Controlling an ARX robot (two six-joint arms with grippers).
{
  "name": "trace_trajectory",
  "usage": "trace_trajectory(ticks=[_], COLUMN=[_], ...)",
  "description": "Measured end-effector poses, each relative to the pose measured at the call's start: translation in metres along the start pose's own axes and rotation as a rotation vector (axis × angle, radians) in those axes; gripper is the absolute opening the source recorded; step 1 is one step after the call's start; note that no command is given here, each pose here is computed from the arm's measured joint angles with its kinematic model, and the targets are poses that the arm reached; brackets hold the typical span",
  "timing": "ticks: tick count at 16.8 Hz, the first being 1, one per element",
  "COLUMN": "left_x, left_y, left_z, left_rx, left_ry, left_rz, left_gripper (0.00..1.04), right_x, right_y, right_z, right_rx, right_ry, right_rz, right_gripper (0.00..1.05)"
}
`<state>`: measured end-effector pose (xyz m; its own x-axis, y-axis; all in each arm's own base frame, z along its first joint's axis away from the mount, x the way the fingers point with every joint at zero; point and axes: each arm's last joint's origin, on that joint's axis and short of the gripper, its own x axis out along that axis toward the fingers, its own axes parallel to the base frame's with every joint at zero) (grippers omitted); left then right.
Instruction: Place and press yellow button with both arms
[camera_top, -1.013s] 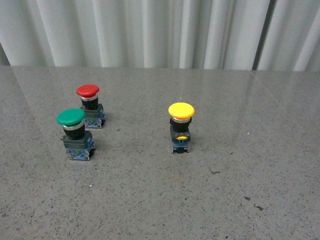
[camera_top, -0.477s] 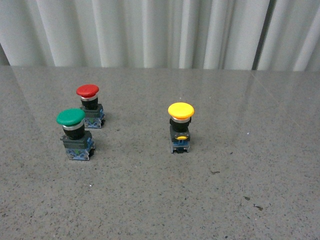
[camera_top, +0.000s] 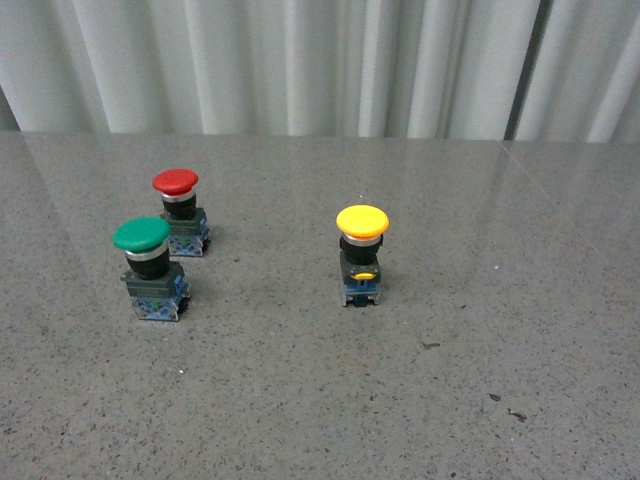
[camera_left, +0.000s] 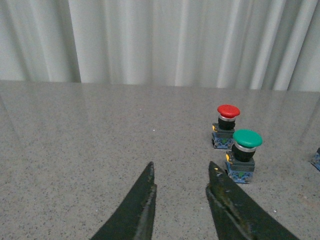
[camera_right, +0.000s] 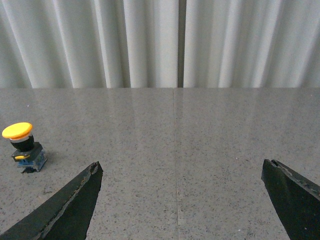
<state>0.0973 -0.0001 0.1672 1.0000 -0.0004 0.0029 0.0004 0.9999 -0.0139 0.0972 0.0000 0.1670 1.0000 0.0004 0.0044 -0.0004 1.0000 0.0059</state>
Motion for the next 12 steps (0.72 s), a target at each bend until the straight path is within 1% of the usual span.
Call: trace_trajectory(ticks=[1,6,12], left_x=[0.0,0.0,0.0], left_y=[0.0,0.0,0.0], left_z=[0.0,0.0,0.0], left_rx=[0.0,0.0,0.003], left_ry=[0.0,0.0,0.0], left_rz=[0.0,0.0,0.0], left_gripper=[0.44,0.99,0.98], right_x=[0.0,0.0,0.0], right_y=[0.0,0.0,0.0], right_z=[0.0,0.0,-0.0001], right_rx=[0.0,0.0,0.0], right_ry=[0.0,0.0,0.0], right_rz=[0.0,0.0,0.0], right_gripper=[0.98,0.98,0.98])
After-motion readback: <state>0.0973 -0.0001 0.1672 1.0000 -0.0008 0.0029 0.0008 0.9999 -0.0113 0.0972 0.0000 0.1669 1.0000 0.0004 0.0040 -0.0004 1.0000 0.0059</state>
